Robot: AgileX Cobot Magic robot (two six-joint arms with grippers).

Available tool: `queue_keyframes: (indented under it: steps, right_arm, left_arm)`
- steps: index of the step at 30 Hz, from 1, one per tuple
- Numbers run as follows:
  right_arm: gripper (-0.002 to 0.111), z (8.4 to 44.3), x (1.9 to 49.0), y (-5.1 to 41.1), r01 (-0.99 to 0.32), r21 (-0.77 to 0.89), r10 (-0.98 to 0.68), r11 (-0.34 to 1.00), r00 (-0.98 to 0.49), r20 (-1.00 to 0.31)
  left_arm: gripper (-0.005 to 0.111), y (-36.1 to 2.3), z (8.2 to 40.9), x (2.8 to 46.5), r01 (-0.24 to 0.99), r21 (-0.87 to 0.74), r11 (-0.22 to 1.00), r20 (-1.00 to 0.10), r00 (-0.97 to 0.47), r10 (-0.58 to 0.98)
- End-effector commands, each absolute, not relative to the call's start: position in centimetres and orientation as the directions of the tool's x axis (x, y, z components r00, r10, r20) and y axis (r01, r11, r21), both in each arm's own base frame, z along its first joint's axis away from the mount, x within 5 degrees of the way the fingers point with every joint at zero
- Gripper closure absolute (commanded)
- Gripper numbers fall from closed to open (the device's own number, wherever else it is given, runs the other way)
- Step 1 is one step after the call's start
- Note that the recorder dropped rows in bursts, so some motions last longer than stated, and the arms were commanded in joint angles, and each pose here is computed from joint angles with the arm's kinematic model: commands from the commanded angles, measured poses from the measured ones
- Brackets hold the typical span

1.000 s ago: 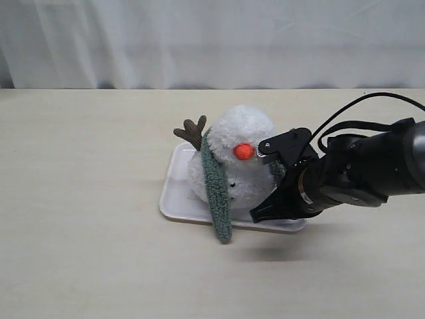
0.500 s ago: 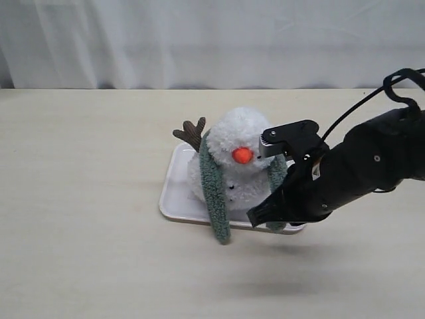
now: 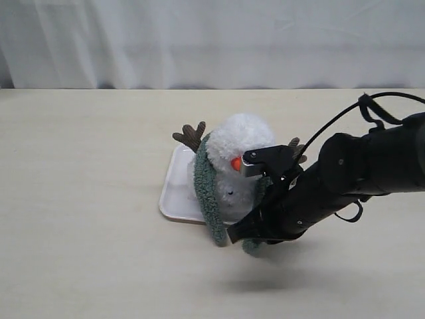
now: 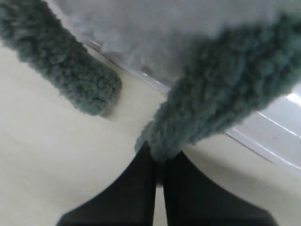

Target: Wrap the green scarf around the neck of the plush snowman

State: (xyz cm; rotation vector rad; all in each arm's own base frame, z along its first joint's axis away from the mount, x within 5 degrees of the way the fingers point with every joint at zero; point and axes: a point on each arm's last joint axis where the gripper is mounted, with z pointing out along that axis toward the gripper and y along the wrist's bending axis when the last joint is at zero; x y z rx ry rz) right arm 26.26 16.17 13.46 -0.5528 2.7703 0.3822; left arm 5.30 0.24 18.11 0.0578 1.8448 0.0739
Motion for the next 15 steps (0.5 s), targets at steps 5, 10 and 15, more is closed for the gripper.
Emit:
queue_keyframes:
  steps: [5,10,15]
  right_arm:
    - [0.104,12.6,26.71,16.14,-0.407,0.18,-0.327,0.896,-0.877,-0.353]
    - [0.104,12.51,26.4,16.11,-0.443,0.177,-0.372,0.879,-0.869,-0.328]
    - [0.087,12.45,26.14,16.09,-0.46,0.18,-0.395,0.87,-0.867,-0.305]
  left_arm:
    - [0.107,0.23,18.14,5.32,0.0,0.078,0.997,-0.962,-0.264,0.076]
    - [0.107,0.23,18.14,5.32,0.0,0.078,0.997,-0.962,-0.264,0.076]
    - [0.107,0.23,18.12,5.32,0.0,0.078,0.997,-0.961,-0.266,0.076]
